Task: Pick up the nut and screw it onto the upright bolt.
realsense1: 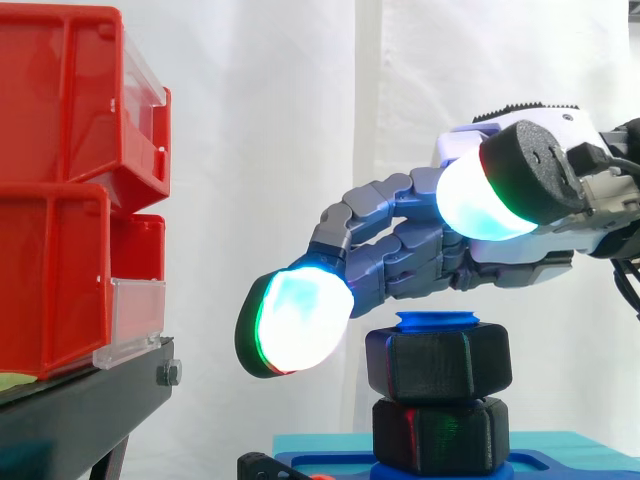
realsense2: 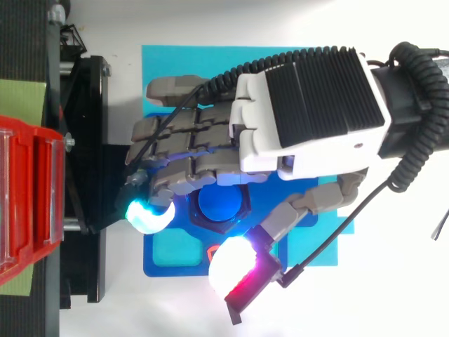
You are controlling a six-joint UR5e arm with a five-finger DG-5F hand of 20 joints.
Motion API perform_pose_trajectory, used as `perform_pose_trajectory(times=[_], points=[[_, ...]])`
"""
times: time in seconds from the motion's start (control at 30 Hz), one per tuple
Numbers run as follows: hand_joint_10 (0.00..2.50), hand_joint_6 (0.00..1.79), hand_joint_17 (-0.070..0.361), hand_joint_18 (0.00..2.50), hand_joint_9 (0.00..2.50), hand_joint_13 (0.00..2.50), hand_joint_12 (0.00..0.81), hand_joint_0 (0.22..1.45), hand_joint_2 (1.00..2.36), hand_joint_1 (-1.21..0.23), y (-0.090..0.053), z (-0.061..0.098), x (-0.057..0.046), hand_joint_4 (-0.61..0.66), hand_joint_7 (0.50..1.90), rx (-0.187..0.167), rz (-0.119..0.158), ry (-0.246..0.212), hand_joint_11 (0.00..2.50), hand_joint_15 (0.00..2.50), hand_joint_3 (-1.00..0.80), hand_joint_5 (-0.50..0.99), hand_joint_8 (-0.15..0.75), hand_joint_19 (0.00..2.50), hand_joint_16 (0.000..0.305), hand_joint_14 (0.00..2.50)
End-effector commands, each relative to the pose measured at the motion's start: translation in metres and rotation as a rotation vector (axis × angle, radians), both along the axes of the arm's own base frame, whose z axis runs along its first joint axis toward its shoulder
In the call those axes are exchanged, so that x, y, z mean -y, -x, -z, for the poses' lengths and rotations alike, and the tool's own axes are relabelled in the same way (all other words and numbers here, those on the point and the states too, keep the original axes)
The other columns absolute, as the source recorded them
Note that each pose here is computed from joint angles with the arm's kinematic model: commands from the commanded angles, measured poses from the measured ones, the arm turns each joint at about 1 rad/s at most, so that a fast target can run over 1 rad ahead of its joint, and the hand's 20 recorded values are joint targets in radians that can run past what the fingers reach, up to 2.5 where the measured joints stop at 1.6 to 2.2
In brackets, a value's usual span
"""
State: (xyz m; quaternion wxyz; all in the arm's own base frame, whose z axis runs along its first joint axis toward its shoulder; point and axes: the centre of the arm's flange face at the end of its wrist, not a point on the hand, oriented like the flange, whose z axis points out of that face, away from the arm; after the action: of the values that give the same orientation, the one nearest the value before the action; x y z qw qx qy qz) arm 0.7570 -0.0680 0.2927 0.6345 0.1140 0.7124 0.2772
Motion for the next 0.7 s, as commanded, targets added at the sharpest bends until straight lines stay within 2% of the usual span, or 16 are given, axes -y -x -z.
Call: perform_pose_trajectory(times=[0.0,0.13,0.37,0.67], points=[[0.00,0.50,0.083,0.00,0.31,0.15,0.321,0.46,1.00,-0.29,0.0003,0.0005,-0.0004,0.13,0.72,-0.003,-0.005,-0.002,0.00,0.00,-0.50,-0.19,0.214,0.00,0.037,0.00],[0.00,0.50,0.083,0.00,0.31,0.15,0.322,0.46,1.00,-0.28,0.0001,0.0004,-0.0004,0.13,0.73,-0.001,-0.005,0.001,0.00,0.00,-0.50,-0.19,0.218,0.00,0.037,0.00],[0.00,0.50,0.084,0.00,0.31,0.15,0.321,0.46,1.00,-0.28,0.0007,0.0009,-0.0033,0.14,0.74,-0.001,-0.025,-0.001,0.00,0.00,-0.50,-0.18,0.220,0.00,0.037,0.00],[0.00,0.50,0.081,0.00,0.28,0.03,0.305,0.46,1.00,-0.27,0.0000,0.0001,0.0001,0.16,0.76,0.009,-0.020,0.001,0.00,0.00,-0.50,-0.18,0.221,0.00,0.036,0.00]])
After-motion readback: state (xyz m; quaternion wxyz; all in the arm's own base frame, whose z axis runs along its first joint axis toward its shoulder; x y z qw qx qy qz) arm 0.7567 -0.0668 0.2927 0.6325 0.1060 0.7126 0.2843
